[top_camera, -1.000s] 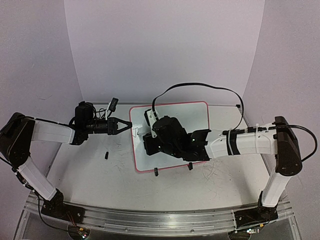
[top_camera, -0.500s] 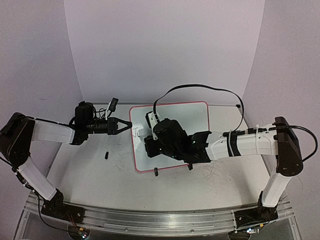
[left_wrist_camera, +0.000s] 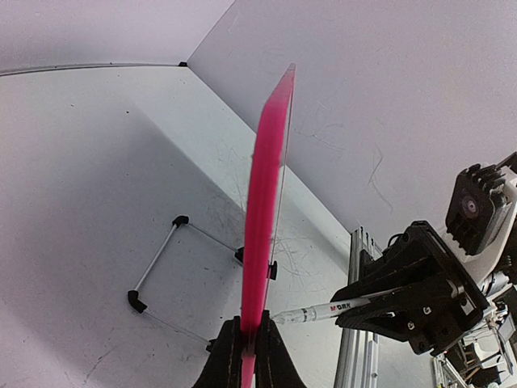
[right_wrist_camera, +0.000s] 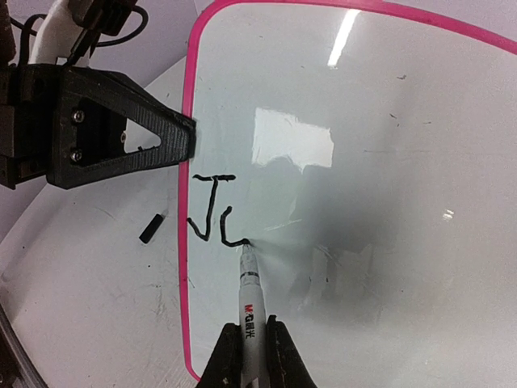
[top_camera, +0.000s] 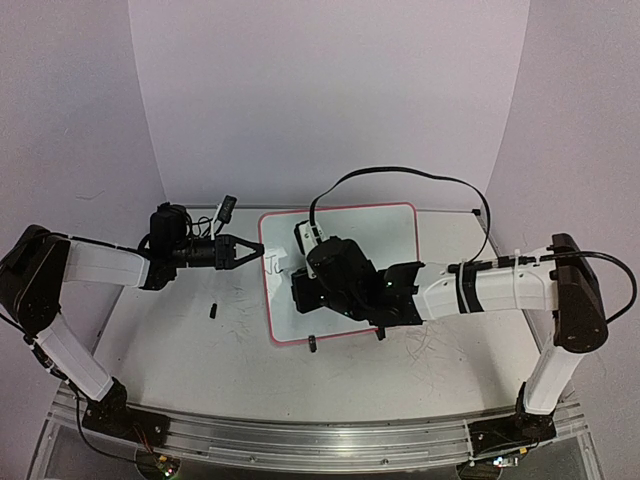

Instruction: Write a sentence on the whiteboard

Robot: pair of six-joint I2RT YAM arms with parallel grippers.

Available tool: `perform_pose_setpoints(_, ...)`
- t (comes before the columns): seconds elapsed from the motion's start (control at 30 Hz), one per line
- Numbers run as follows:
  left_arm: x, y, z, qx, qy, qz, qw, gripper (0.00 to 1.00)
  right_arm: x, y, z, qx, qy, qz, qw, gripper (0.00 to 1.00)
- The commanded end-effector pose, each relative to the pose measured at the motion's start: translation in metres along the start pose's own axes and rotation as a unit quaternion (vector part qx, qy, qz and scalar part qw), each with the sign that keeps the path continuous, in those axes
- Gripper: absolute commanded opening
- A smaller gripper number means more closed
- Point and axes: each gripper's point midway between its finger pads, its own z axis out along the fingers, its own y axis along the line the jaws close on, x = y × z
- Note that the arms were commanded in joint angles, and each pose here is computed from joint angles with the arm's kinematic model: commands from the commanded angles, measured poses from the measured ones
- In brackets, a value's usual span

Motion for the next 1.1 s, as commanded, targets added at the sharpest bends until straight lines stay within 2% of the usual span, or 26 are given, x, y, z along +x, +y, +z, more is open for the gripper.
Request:
perform_pose_setpoints(0.0,-0.028,-0.029,-0.004,0.036,-0.025,0.044,0.998,0.0,-0.025,-0.01,-0.005,0.025,-0.033,0.011,0.999,0.0)
perform_pose_setpoints(0.63,-0.028,-0.03,-0.005,0.036,-0.025,0.044,0.998,0.0,-0.034,-0.005,0.0,0.023,-0.043,0.008,0.999,0.0)
perform_pose_setpoints(1.07,-0.027,-0.03,-0.005,0.036,-0.025,0.044,0.998,0.0,-0.022,0.007,0.009,-0.005,-0.023,0.007,1.0,0.0)
